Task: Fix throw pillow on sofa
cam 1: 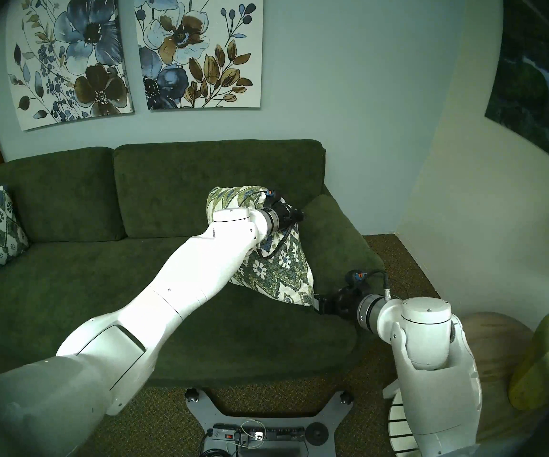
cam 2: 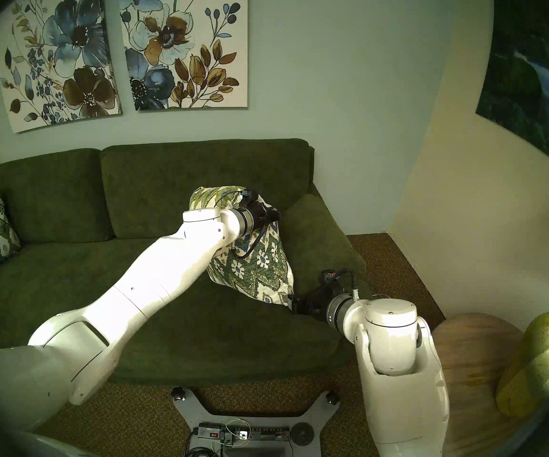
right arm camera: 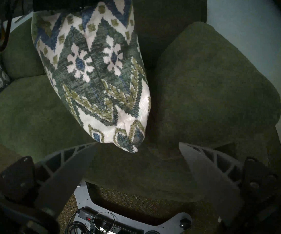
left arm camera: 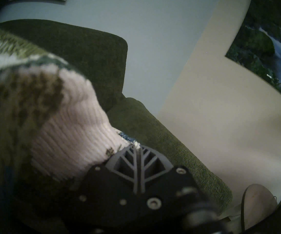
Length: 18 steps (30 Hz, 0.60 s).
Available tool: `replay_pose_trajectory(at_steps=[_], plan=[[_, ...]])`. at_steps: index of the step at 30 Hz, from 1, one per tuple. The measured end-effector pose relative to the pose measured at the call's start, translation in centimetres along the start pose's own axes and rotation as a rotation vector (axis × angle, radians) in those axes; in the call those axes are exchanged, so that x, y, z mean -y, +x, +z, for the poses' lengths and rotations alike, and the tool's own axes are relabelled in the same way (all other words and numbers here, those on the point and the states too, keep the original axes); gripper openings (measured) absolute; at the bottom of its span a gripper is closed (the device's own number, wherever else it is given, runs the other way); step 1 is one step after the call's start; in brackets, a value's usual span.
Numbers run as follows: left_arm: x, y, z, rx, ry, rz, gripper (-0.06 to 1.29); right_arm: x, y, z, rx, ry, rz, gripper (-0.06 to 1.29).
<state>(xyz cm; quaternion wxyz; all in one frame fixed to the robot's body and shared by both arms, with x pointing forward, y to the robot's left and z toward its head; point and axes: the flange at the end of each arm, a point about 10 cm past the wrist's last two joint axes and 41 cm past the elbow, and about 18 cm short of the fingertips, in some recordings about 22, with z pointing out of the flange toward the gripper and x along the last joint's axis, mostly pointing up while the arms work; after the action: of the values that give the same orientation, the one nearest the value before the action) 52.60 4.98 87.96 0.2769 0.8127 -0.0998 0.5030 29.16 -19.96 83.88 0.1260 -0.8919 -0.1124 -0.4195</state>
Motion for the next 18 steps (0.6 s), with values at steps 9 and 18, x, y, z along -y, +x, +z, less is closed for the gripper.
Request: replay_pose_trajectory(at_steps=[9, 18], plan=[[-1.8, -3.0, -0.4, 0.061, -0.065, 0.029, -0.02, 0.1, -0.6, -3.6, -0.004, 0.011, -0.005, 1.23], [-4.6, -7.2, -1.6, 0.154, -0.161, 0.064, -0.02, 0.2, -0.9, -7.0, -0.004, 0.018, -0.003, 1.23]])
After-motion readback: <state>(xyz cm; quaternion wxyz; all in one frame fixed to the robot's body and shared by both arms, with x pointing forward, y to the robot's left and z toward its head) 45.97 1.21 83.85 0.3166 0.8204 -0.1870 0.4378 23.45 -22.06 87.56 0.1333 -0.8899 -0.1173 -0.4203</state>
